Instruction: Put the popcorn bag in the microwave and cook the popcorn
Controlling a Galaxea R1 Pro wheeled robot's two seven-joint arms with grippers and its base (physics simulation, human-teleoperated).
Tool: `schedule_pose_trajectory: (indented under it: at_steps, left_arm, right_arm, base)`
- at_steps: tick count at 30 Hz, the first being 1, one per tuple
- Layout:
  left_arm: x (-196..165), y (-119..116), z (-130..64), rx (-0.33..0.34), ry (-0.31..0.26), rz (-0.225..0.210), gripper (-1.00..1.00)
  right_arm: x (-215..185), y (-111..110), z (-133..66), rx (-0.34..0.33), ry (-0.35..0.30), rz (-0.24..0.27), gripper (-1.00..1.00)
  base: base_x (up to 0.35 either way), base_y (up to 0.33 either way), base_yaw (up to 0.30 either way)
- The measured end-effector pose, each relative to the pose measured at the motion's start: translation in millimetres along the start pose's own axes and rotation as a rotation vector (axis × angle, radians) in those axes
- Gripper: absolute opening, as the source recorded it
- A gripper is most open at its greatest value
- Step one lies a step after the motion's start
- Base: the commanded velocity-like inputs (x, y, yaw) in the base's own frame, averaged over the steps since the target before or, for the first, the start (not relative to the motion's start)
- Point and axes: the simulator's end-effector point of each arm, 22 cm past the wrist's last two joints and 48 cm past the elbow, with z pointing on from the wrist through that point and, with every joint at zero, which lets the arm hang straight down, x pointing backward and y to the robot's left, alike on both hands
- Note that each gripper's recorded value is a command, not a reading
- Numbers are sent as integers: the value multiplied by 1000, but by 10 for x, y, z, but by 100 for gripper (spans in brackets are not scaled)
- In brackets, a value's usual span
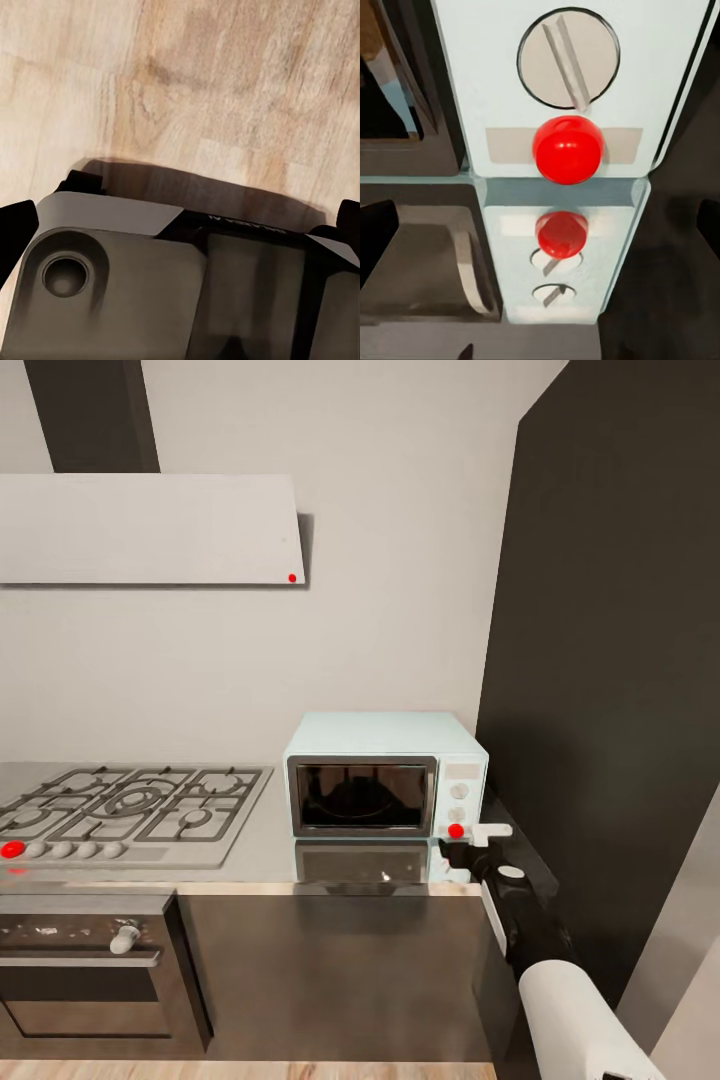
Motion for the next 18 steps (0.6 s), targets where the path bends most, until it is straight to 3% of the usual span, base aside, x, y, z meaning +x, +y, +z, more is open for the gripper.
schedule_pose_trajectory:
  at_steps: [11,15,18]
  left_arm:
    - [0,0,0,0,0,0,100]
    - [-1,-14,1,2,-1,-1,100]
    - [0,-18,0,3,1,-5,100]
  right_arm:
    - [2,-30,1,4,-2,2,100]
    - [0,-165,-2,20,-2,-6,100]
    - [-4,-210,-8,25,-4,-9,100]
  base:
    - [0,0,0]
    - [7,0,0]
    - [232,0,0]
